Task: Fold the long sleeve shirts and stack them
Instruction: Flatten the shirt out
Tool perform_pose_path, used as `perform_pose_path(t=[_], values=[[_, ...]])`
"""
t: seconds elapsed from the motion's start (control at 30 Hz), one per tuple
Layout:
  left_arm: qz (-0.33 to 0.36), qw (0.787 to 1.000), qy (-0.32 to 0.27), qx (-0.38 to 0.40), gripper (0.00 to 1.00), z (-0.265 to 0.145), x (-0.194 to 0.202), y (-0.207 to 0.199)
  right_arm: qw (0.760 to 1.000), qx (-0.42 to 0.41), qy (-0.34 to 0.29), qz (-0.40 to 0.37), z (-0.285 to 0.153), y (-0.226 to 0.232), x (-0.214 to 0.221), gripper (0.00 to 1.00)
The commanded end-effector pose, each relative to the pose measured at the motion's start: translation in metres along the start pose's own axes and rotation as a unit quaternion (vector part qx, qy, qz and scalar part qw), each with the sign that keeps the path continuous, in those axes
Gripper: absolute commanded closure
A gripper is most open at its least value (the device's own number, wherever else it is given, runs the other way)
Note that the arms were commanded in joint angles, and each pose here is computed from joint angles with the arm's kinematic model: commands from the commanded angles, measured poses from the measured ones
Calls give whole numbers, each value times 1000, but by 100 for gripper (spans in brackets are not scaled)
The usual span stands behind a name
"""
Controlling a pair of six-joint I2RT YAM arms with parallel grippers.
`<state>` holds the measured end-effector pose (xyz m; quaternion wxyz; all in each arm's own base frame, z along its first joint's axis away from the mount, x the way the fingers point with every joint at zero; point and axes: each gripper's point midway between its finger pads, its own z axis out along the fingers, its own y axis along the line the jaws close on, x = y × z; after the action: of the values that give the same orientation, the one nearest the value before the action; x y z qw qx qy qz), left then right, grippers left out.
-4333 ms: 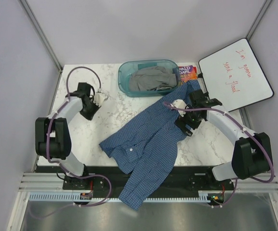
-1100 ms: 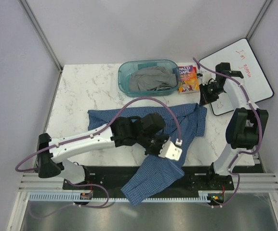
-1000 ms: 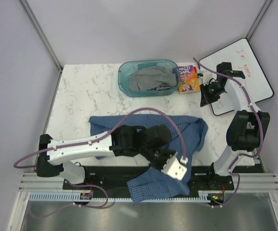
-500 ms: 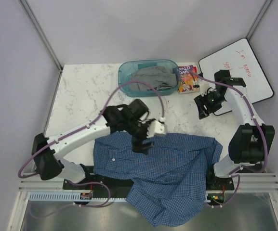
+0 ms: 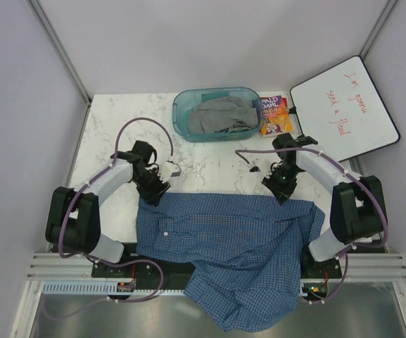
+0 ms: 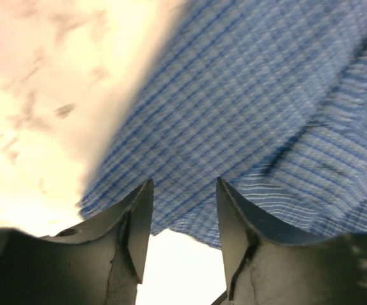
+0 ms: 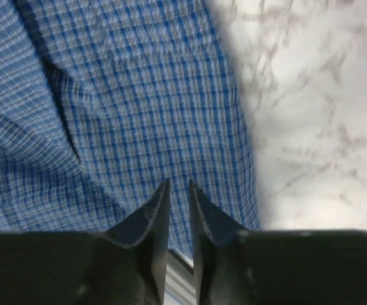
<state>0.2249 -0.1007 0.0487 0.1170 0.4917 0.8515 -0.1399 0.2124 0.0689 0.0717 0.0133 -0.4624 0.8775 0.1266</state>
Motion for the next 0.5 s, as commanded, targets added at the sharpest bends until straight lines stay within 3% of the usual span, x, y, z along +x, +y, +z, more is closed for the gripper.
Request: perform_pose_path(t=[0.0,0.1,0.17,0.23,0.33,0.47], values=[[2,999,-16,-42,53,-6,6,39,999,38,-22,-10,22,-28,-36,86],[23,999,-36,-14,57,-18,6,21,997,60,-51,4,22,-48,-65,96],[43,997,-64,21,51,-26,-1,-1,995,71,-70,5,15,-59,-83,98],[63,995,-64,37,39,-29,-3,-21,994,73,-82,8,9,-62,-94,99],[86,992,-65,61,28,-22,-6,-45,993,64,-97,7,-5,-59,-104,97],[98,992,-28,74,23,3,0,-65,993,43,-107,-1,-21,-37,-96,88]])
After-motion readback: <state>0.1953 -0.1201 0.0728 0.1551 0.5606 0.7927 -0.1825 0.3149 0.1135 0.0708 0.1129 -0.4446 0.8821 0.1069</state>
